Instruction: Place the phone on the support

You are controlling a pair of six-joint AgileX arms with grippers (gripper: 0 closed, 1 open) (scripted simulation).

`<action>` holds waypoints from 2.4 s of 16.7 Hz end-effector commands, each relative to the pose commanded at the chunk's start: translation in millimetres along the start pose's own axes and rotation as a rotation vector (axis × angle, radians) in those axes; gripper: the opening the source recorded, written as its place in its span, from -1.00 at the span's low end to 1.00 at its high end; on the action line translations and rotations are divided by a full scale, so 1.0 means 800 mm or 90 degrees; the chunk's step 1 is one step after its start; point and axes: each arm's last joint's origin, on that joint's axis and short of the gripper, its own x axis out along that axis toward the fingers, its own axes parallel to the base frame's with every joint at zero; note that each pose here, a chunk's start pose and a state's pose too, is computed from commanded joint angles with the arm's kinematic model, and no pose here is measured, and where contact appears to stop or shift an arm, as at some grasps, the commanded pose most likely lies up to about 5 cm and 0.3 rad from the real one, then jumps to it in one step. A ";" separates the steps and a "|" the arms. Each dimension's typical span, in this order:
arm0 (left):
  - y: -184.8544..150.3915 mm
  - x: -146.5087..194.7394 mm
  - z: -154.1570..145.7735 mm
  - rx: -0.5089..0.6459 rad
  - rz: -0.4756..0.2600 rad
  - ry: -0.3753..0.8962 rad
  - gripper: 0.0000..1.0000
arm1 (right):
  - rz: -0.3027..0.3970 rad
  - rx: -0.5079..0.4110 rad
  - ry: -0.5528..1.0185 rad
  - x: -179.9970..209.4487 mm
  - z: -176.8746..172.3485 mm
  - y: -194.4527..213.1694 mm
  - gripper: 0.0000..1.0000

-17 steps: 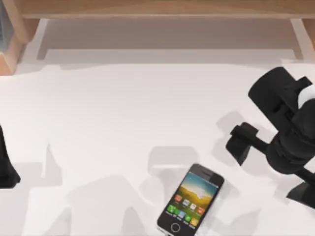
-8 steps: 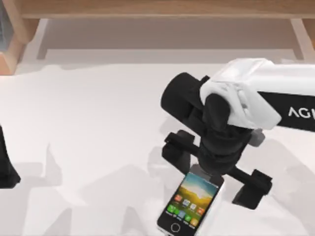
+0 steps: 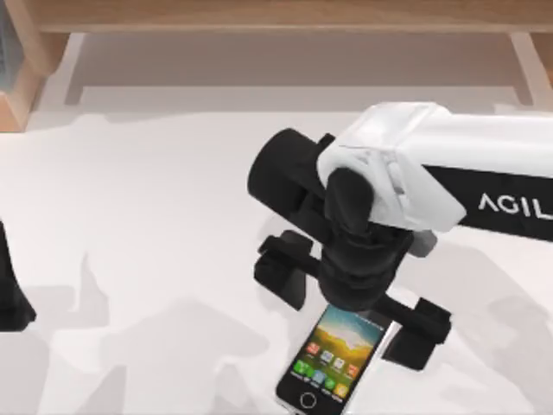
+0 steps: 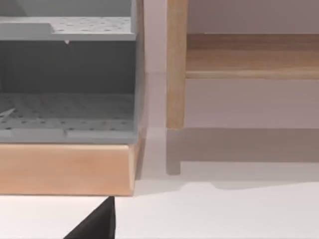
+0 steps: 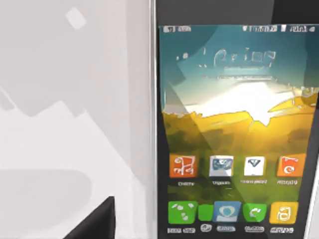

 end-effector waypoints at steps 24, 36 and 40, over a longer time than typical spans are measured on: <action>0.000 0.000 0.000 0.000 0.000 0.000 1.00 | 0.000 0.000 0.000 0.100 0.000 0.000 -0.21; 0.000 0.000 0.000 0.000 0.000 0.000 1.00 | 0.000 0.000 0.000 0.100 0.000 0.000 -1.00; 0.000 0.000 0.000 0.000 0.000 0.000 1.00 | 0.008 -0.008 -0.002 0.068 0.001 -0.002 -1.00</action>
